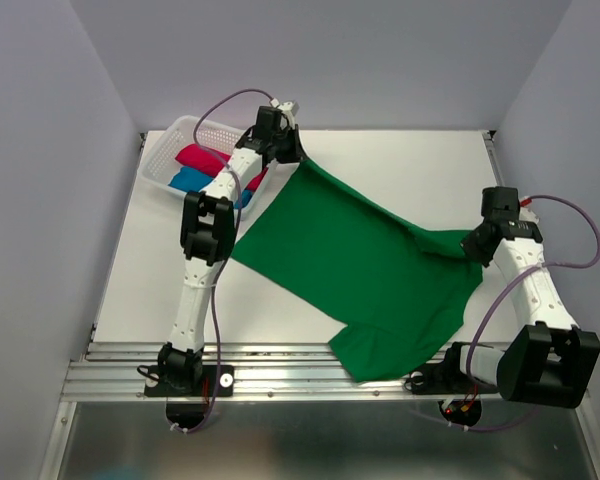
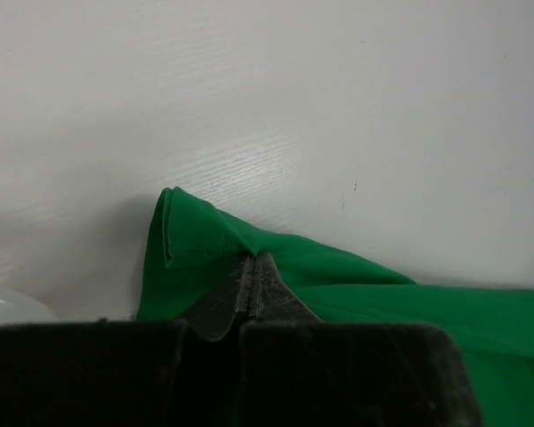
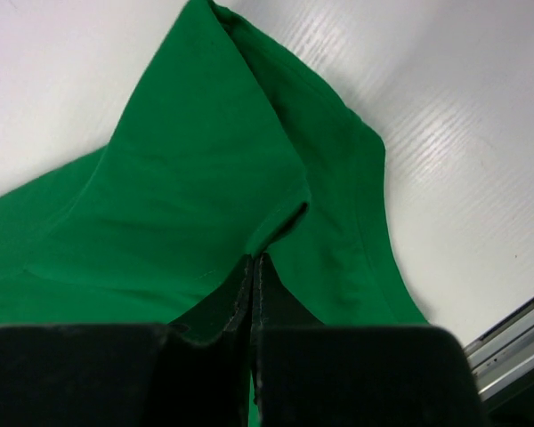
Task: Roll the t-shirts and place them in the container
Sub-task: Fold the T-shirt at the center of the board.
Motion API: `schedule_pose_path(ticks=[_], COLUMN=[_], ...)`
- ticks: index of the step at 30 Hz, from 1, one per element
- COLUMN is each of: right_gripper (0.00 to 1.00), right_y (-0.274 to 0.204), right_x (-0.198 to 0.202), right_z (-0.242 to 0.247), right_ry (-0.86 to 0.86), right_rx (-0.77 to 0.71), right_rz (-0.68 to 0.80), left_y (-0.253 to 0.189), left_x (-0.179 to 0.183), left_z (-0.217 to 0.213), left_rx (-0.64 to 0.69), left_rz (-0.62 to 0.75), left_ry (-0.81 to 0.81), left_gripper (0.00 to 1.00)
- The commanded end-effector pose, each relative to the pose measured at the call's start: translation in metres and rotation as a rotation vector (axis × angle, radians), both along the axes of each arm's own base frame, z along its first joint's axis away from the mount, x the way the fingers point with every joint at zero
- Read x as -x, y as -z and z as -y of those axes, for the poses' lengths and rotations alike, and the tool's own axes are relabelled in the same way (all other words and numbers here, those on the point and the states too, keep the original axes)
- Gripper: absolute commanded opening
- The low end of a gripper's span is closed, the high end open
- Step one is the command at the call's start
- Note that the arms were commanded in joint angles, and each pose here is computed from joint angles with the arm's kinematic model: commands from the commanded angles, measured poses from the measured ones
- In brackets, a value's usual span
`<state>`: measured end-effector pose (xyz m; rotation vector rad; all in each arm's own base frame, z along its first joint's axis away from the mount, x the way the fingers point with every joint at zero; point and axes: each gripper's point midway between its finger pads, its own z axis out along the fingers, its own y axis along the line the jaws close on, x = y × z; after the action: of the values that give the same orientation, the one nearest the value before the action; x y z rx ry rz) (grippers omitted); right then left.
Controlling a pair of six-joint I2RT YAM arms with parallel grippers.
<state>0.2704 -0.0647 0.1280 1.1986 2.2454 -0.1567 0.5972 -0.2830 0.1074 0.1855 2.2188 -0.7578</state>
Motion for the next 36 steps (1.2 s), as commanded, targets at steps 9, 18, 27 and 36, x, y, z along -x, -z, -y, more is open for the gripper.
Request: schedule_pose_path(ticks=[9,18,27,36], right_gripper=[0.01,0.01,0.01,0.01], right_y=[0.001,0.007,0.000,-0.002], right_x=[0.016,0.027,0.026,0.029], right_z=[-0.011,-0.015,-0.018,-0.021], right_ry=[0.005,0.006,0.000,-0.010], right_rx=[-0.036,-0.053,-0.061,-0.073], right_rz=[0.000,-0.006,0.029,0.035], left_y=[-0.050,-0.046,-0.050,-0.041], left_x=[0.014,0.028,0.041,0.056], left_z=[-0.014,-0.018,-0.021,-0.025], left_rx=[-0.006,-0.030,-0.051,-0.075], left_rz=[0.053,0.029,-0.006,-0.050], left_ry=[0.007,0.019,0.018,0.003], left_gripper=[0.00,0.00,0.00,0.00])
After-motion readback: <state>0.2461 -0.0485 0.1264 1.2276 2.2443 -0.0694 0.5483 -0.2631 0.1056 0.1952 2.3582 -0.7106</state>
